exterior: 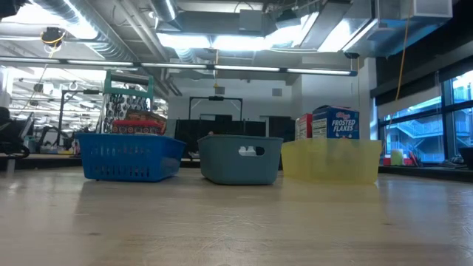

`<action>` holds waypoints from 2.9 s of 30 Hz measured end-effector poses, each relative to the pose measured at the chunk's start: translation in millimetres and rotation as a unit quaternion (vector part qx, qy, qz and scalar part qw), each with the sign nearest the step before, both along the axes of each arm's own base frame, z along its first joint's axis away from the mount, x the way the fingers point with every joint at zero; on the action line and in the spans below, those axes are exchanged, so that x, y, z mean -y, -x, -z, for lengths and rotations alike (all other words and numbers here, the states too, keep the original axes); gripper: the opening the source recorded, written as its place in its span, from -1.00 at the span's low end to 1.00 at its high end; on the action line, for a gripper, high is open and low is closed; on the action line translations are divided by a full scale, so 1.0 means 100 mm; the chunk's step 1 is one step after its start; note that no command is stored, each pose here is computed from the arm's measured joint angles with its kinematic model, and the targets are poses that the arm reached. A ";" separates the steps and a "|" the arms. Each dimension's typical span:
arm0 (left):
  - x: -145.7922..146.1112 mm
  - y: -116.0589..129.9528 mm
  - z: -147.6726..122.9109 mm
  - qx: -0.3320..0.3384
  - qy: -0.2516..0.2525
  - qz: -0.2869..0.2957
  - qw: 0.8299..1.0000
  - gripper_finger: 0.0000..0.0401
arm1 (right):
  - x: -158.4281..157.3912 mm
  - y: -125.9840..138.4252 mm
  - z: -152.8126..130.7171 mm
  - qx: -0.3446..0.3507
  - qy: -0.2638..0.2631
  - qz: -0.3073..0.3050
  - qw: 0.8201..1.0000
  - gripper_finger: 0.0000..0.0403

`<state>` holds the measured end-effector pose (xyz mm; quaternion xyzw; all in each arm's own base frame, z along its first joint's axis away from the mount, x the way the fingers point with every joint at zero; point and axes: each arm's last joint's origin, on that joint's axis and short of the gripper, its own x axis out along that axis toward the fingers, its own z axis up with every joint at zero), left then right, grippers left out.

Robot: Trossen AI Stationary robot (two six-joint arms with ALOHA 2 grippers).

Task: Pick & Place Kitchen Items
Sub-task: Put the green cereal box into the yellow bin

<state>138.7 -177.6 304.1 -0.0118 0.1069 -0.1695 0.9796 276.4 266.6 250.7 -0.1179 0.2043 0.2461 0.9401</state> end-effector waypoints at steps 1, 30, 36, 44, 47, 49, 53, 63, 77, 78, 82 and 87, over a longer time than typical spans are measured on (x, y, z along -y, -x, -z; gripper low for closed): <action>0.00 0.00 0.00 -0.002 0.005 -0.002 1.000 0.16 | -0.01 0.01 0.00 0.000 0.000 -0.001 1.000 0.17; 0.51 -0.09 -0.33 -0.463 -0.002 -0.206 0.862 0.16 | 0.20 -0.18 0.00 0.025 0.049 0.008 0.998 0.17; 0.46 0.03 -0.30 -0.572 0.063 -0.316 0.754 0.15 | 0.32 -0.29 -0.02 0.042 0.060 0.019 0.997 0.17; 0.43 0.07 -0.30 -0.547 0.028 -0.326 0.771 0.14 | 0.47 -0.43 -0.09 0.058 0.010 0.062 0.996 0.17; 0.43 0.07 -0.30 -0.537 0.024 -0.326 0.778 0.14 | 0.49 -0.45 -0.10 0.062 0.005 0.067 0.996 0.17; 0.43 0.07 -0.30 -0.537 0.019 -0.321 0.780 0.14 | 0.49 -0.46 -0.12 0.068 -0.001 0.069 0.995 0.17; 0.43 0.07 -0.30 -0.532 0.000 -0.307 0.789 0.14 | 0.50 -0.48 -0.15 0.083 -0.013 0.071 0.994 0.17; 0.43 0.07 -0.29 -0.532 0.010 -0.320 0.784 0.26 | 0.51 -0.51 -0.20 0.135 0.041 0.046 0.989 0.17; 0.40 0.10 -0.33 -0.547 0.059 -0.346 0.760 0.45 | 0.68 -0.65 -0.33 0.227 0.076 -0.026 0.971 0.17; 0.40 0.11 -0.33 -0.557 0.077 -0.359 0.745 0.45 | 0.69 -0.66 -0.34 0.230 0.079 -0.025 0.970 0.17; 0.40 0.12 -0.33 -0.593 0.116 -0.384 0.698 0.45 | 0.76 -0.70 -0.35 0.237 0.076 -0.019 0.968 0.17; 0.40 0.12 -0.33 -0.587 0.128 -0.396 0.694 0.45 | 0.78 -0.71 -0.34 0.231 0.064 -0.053 0.969 0.17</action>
